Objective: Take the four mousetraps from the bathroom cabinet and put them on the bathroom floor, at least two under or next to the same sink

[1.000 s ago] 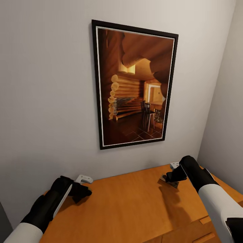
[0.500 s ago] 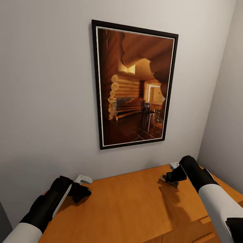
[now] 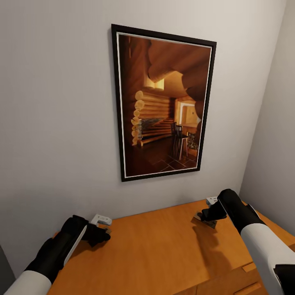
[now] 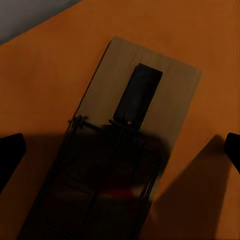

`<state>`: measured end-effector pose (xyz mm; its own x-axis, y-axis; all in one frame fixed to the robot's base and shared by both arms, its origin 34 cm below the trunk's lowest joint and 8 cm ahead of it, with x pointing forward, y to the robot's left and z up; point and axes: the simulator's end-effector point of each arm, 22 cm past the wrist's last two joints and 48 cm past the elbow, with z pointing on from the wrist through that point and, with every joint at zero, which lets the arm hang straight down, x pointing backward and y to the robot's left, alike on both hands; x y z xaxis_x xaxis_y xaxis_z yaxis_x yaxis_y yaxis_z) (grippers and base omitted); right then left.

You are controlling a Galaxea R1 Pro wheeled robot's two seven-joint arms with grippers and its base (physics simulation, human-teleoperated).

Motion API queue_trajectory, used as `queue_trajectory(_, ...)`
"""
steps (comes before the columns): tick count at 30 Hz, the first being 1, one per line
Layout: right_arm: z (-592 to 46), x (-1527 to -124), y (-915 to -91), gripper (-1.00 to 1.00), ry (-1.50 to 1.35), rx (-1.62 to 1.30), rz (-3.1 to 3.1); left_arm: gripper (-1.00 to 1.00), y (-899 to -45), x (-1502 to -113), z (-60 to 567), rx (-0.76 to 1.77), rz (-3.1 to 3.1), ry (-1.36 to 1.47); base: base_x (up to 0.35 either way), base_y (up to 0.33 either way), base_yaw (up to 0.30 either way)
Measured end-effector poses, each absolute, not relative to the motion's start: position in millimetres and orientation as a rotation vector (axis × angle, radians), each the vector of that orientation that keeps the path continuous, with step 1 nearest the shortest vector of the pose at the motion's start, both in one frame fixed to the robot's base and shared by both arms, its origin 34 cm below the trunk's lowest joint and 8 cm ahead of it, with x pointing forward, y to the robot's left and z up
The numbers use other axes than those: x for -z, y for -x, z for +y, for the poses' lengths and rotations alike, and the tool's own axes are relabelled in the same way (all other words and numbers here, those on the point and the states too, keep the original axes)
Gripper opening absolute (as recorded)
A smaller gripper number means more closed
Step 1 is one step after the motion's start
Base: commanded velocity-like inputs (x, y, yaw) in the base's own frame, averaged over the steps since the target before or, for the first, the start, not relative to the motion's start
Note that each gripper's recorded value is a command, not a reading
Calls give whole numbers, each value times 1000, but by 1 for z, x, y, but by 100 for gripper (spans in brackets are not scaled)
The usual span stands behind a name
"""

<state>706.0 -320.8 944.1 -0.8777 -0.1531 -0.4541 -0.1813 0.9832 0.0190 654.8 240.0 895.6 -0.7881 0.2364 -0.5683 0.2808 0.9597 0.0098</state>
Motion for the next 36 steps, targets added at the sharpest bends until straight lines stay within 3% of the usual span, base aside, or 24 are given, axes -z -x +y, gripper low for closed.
queue_trajectory(8,-321,-944,-706,-100,237,-84,2662,100,-655,-896,240,99,2512,-367,0,0,0)
queue_trajectory(9,-321,-944,-706,-100,237,-84,2662,-100,-655,-896,240,98,2512,-367,0,0,0)
queue_trajectory(31,-321,-944,-706,-100,237,-84,2662,-100,-654,-896,239,86,2520,-370,0,0,0)
queue_trajectory(36,-322,-944,-706,-100,235,-82,2663,-100,-666,-951,213,133,2394,-397,0,0,0)
